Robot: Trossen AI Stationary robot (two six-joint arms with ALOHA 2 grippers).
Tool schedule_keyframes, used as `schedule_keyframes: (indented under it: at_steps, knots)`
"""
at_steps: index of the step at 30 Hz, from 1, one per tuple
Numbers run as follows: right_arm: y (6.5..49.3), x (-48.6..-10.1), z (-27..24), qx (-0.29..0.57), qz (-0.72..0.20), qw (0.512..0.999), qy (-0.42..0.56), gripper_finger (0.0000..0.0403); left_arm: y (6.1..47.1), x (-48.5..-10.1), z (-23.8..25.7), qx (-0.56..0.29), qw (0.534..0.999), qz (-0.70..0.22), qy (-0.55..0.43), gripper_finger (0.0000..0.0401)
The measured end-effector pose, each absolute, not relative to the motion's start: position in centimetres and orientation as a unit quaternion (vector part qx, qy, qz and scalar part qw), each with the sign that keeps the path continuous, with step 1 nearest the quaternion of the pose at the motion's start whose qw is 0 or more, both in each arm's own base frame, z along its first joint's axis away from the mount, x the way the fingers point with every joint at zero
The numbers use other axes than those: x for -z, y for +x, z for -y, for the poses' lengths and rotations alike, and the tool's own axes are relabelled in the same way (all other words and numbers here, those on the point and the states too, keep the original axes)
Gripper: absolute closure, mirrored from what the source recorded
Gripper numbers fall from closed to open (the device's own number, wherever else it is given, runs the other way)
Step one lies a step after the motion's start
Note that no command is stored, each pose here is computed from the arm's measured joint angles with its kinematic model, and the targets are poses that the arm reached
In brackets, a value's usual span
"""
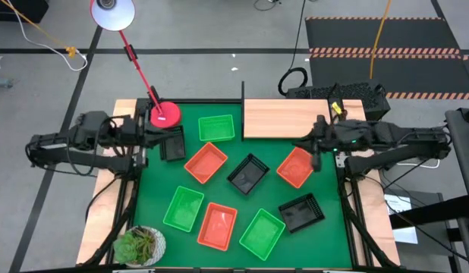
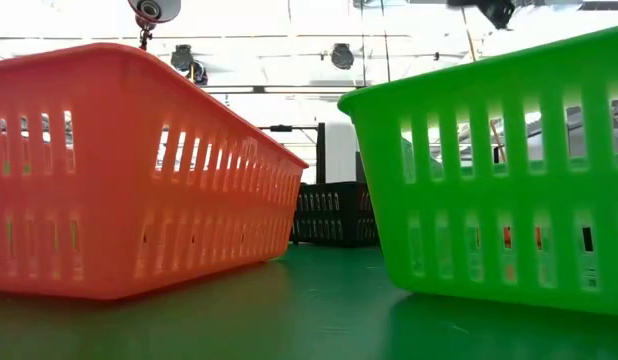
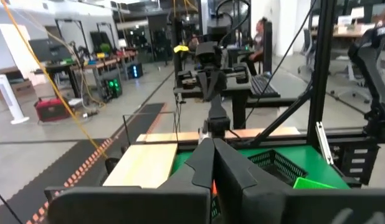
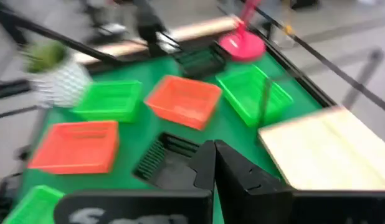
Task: Stack baskets on shelf by color
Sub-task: Put the top right orange bin on the shelf
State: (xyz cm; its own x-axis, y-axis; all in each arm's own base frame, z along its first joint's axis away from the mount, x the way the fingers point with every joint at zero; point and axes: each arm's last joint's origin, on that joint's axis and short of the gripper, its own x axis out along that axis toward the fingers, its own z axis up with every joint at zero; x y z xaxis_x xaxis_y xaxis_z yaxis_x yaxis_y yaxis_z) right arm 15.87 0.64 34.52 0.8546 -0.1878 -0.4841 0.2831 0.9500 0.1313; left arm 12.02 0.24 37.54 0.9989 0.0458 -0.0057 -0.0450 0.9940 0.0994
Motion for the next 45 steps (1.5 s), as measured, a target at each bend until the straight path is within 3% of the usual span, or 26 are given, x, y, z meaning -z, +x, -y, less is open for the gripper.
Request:
schedule_keyframes:
  at_steps: [11,21,33,45]
  knots:
    - [21.2,-28.5,-4.1,0.162,-0.409,0.886,0.145,0.0394,13.6,-36.1,-0.3,-0.019,0.996,-0.078,0.048,0.0398]
    - [22.5,-24.2,-5.2,0.261,-0.511,0.794,0.2,0.0325,13.6,-35.9,-0.3,-0.021,0.996,-0.087,0.026,0.0369]
    - [24.1,-20.7,-6.1,0.272,-0.582,0.738,0.205,0.0245,14.9,-35.5,-0.3,-0.019,0.994,-0.103,0.041,0.0368]
    - [24.3,-19.8,-6.1,0.272,-0.607,0.723,0.186,0.0254,16.0,-35.1,-0.3,-0.017,0.992,-0.114,0.054,0.0368]
